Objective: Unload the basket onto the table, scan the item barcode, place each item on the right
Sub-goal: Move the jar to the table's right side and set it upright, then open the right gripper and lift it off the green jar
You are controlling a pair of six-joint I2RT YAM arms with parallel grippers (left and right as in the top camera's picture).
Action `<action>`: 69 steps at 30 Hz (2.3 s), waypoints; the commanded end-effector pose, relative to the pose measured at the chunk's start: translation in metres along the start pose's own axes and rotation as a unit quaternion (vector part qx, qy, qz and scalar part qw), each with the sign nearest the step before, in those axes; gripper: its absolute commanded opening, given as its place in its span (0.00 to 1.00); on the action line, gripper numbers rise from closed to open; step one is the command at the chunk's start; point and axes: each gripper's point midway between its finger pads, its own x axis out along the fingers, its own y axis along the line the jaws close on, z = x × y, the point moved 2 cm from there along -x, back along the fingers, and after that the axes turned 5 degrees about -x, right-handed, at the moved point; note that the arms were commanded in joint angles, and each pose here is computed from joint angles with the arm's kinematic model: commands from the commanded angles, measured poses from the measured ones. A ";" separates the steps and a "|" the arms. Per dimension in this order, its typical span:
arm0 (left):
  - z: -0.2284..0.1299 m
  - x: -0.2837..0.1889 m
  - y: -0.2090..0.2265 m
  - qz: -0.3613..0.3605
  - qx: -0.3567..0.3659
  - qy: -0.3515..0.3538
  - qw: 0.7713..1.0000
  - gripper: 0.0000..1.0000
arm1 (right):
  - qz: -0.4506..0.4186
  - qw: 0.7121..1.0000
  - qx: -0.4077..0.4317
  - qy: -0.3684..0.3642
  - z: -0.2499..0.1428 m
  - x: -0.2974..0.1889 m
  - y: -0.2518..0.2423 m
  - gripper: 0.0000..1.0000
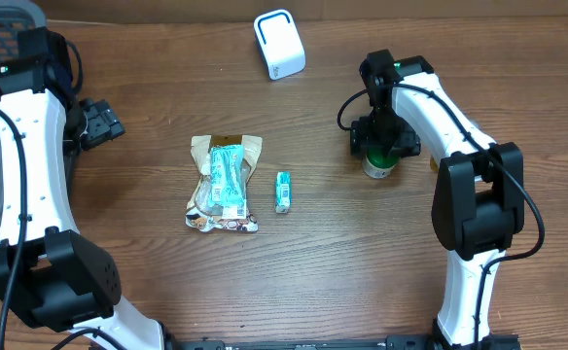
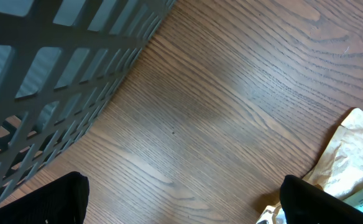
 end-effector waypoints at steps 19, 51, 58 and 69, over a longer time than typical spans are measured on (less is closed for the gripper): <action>0.004 -0.001 -0.001 0.004 0.010 -0.007 1.000 0.99 | 0.139 0.977 -0.004 -0.164 0.073 -0.023 0.047 0.66; 0.004 -0.001 -0.001 0.004 0.010 -0.007 1.000 1.00 | -0.063 0.996 0.061 -0.002 -0.006 -0.005 -0.018 0.14; 0.004 -0.001 -0.001 0.004 0.010 -0.006 1.000 1.00 | -0.119 0.989 0.075 0.037 -0.022 -0.008 -0.055 0.20; 0.004 -0.001 -0.001 0.004 0.010 -0.007 1.000 1.00 | -0.106 0.987 0.109 0.046 -0.023 -0.006 -0.067 0.21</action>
